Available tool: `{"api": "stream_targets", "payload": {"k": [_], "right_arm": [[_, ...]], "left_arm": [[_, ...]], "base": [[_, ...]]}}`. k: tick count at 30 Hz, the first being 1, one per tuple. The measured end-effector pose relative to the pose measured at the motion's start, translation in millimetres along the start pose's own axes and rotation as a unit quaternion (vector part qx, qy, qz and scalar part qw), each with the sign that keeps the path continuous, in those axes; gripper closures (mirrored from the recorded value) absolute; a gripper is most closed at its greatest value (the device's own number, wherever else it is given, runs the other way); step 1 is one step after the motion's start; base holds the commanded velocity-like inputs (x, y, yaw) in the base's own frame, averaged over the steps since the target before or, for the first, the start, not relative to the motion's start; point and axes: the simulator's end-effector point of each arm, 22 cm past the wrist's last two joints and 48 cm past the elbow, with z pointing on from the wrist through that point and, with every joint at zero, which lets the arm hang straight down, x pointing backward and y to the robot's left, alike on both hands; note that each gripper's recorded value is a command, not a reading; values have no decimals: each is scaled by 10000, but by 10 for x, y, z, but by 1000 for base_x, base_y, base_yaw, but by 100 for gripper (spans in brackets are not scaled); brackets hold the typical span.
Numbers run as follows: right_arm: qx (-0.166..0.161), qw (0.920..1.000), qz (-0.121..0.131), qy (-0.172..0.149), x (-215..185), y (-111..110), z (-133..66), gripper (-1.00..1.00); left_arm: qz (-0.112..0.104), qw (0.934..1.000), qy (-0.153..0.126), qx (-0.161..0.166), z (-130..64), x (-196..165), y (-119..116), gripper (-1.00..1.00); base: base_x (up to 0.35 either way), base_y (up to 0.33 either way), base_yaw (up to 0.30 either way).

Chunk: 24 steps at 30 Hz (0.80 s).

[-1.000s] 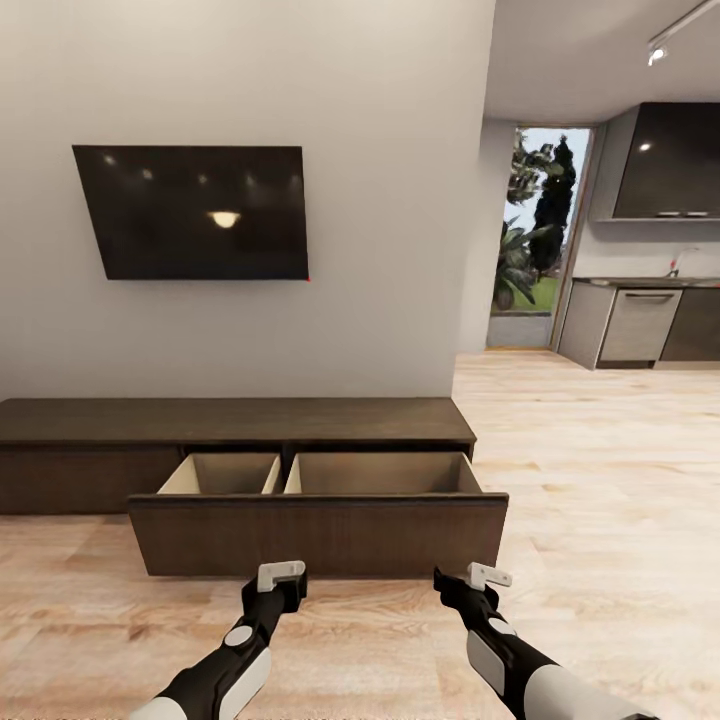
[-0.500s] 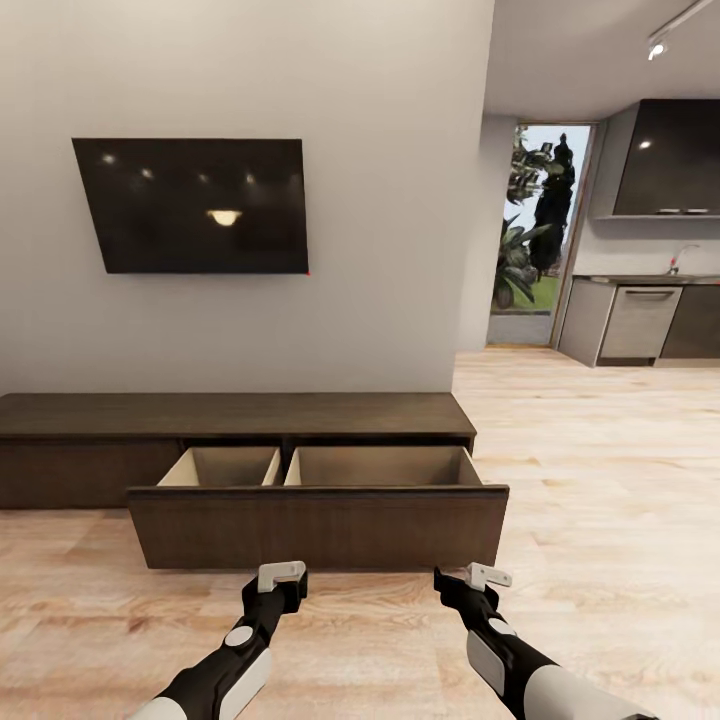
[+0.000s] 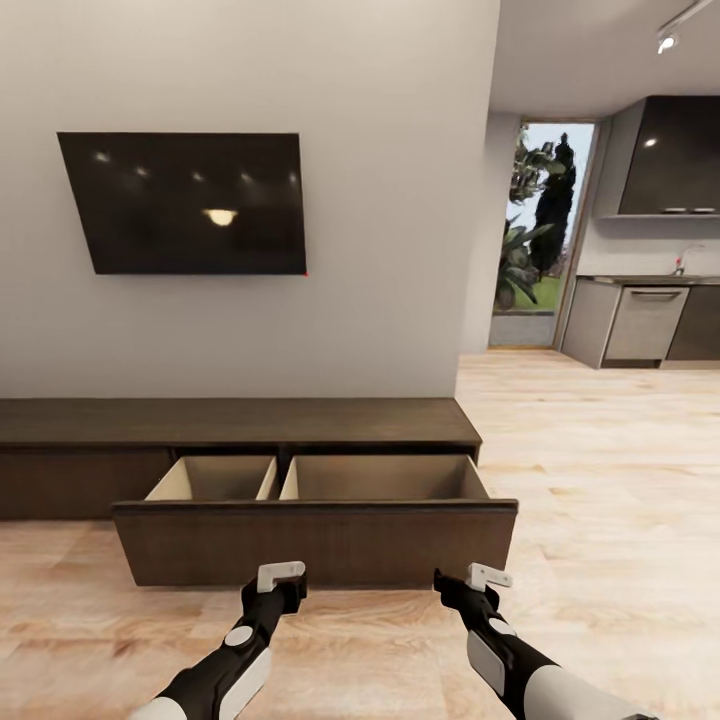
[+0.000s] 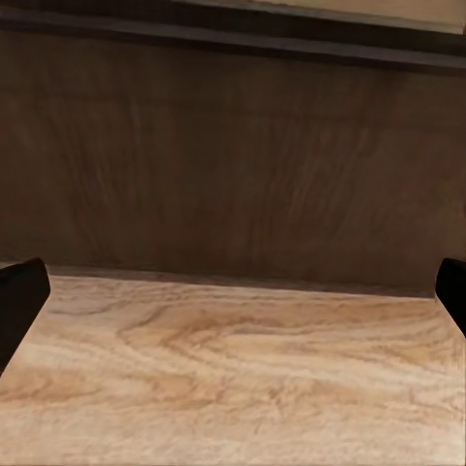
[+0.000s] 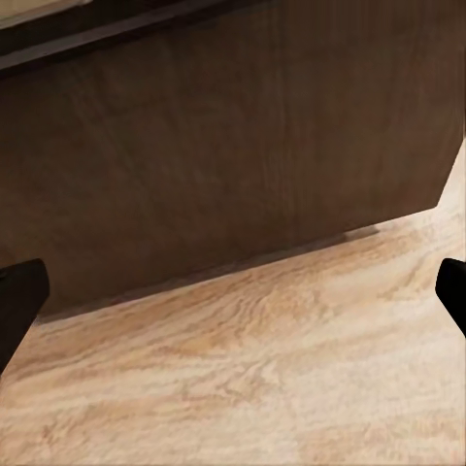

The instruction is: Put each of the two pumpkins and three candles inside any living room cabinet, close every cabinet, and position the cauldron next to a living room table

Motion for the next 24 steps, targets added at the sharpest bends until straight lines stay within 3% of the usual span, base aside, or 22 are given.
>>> {"api": "stream_targets", "payload": {"k": [8,24], "right_arm": [[8,10000,6,2,1,-9,1,-100],[12,10000,9,5,48,-24,15,-100]], "left_arm": [[11,10000,-6,2,0,-1,0,-100],[4,10000,-19,0,12,37,3,-100]], "base": [[294,0,0],[18,0,0]]}}
